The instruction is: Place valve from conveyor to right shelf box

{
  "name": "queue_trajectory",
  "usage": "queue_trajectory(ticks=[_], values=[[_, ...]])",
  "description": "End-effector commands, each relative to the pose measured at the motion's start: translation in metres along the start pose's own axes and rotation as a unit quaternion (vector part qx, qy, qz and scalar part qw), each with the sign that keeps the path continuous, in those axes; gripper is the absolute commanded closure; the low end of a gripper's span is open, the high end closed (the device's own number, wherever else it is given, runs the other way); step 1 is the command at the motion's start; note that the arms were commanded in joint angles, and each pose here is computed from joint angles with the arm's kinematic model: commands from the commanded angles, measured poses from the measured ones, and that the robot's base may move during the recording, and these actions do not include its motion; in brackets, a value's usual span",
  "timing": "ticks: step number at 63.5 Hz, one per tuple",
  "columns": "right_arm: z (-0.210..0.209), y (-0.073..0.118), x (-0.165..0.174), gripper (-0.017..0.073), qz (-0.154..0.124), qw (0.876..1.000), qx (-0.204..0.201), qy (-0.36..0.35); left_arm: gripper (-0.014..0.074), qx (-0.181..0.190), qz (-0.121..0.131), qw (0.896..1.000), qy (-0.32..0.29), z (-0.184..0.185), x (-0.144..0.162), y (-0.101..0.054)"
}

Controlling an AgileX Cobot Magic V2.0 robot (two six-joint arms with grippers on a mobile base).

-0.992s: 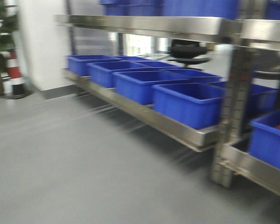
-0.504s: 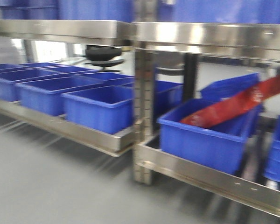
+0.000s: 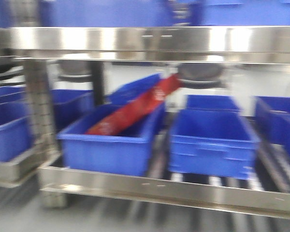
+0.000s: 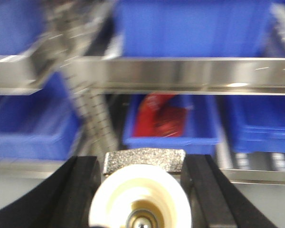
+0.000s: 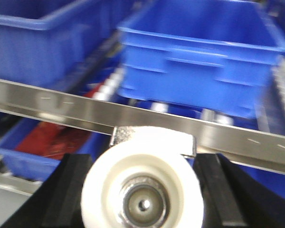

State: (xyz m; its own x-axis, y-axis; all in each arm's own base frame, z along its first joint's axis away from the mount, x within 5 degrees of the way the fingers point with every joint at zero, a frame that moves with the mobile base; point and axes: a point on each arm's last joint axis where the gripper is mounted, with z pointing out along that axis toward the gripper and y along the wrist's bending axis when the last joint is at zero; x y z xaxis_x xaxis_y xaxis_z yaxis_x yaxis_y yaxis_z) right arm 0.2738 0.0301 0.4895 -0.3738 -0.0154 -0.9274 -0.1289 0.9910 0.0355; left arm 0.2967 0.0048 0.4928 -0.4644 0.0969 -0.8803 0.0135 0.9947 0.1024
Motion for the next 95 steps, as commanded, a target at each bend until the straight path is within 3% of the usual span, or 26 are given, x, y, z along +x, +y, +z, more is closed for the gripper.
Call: queue_trajectory(ticks=[1,95], values=[[-0.0117,-0.0012,-0.0132,0.0711,-0.004,0.999,0.006,-0.054,0.0705,0.002,-0.003,0.999,-0.036,-0.0064,-0.0084,-0.0012],[-0.0117,-0.0012,-0.0132,0.0711,-0.004,0.999,0.006,-0.054,0.0705,0.002,-0.003,0.999,-0.036,-0.0064,-0.0084,-0.0012]])
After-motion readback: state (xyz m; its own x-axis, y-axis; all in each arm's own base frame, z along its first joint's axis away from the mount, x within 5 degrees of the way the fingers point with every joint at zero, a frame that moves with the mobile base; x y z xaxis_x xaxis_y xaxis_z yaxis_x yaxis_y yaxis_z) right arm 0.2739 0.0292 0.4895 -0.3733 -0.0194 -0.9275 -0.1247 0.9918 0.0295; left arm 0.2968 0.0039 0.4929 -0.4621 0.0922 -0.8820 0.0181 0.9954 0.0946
